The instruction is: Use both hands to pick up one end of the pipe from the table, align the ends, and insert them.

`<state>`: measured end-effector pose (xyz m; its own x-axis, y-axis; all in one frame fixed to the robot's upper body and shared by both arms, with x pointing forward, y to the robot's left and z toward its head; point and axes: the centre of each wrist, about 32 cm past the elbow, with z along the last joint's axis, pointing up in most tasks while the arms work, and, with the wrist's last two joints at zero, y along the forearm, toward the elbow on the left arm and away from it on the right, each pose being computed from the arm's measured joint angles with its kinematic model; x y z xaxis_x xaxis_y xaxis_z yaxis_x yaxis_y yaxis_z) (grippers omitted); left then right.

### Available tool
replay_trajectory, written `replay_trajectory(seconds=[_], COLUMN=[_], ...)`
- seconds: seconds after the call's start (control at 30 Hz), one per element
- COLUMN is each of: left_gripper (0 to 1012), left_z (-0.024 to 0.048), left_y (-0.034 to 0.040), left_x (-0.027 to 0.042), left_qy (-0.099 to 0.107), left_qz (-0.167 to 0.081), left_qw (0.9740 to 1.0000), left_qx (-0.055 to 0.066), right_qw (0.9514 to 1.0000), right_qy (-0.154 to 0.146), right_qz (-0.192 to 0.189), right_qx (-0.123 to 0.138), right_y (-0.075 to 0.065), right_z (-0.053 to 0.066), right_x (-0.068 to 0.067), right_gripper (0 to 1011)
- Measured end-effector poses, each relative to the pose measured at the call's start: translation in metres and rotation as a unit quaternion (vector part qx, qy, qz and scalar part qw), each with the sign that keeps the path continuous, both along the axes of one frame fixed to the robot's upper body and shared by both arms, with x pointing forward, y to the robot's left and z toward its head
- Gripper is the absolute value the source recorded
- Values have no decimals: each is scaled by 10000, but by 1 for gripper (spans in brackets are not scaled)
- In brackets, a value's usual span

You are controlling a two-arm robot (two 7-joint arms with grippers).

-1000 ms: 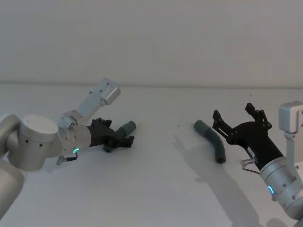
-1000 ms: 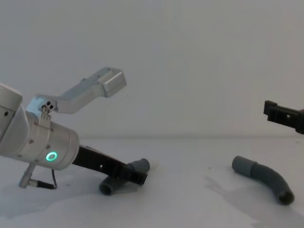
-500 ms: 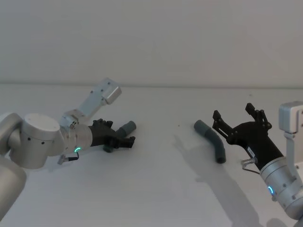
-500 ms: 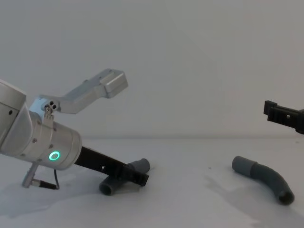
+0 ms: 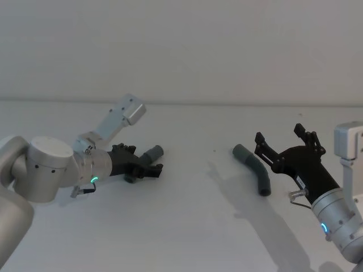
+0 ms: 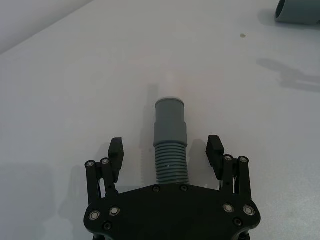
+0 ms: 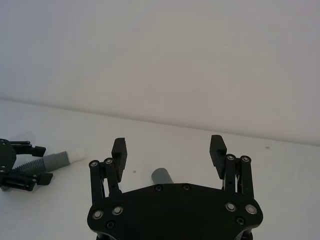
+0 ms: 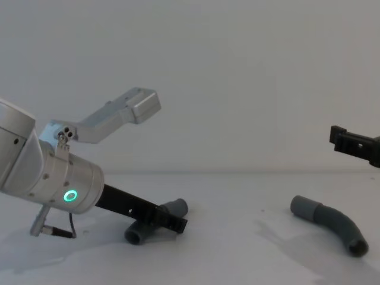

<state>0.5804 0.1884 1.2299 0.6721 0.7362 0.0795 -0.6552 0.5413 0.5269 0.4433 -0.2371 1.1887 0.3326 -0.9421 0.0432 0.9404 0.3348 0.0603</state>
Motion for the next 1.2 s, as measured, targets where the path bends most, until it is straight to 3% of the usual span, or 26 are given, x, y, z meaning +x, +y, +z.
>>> replay_trajectory(seconds=[0.87, 1.2], left_gripper=[998, 816], left_z=[-2, 1], left_y=[-16, -19], left_x=[-2, -3], left_qy=[90, 87], left_qz=[13, -12], left_qw=[10000, 10000], left_qx=[-2, 5], right_qw=[10000, 10000], right_qy=[0, 0], right_qz=[0, 0], right_qx=[0, 0], right_y=[0, 0], right_z=[0, 0], right_x=[0, 0], right_gripper=[1003, 1003])
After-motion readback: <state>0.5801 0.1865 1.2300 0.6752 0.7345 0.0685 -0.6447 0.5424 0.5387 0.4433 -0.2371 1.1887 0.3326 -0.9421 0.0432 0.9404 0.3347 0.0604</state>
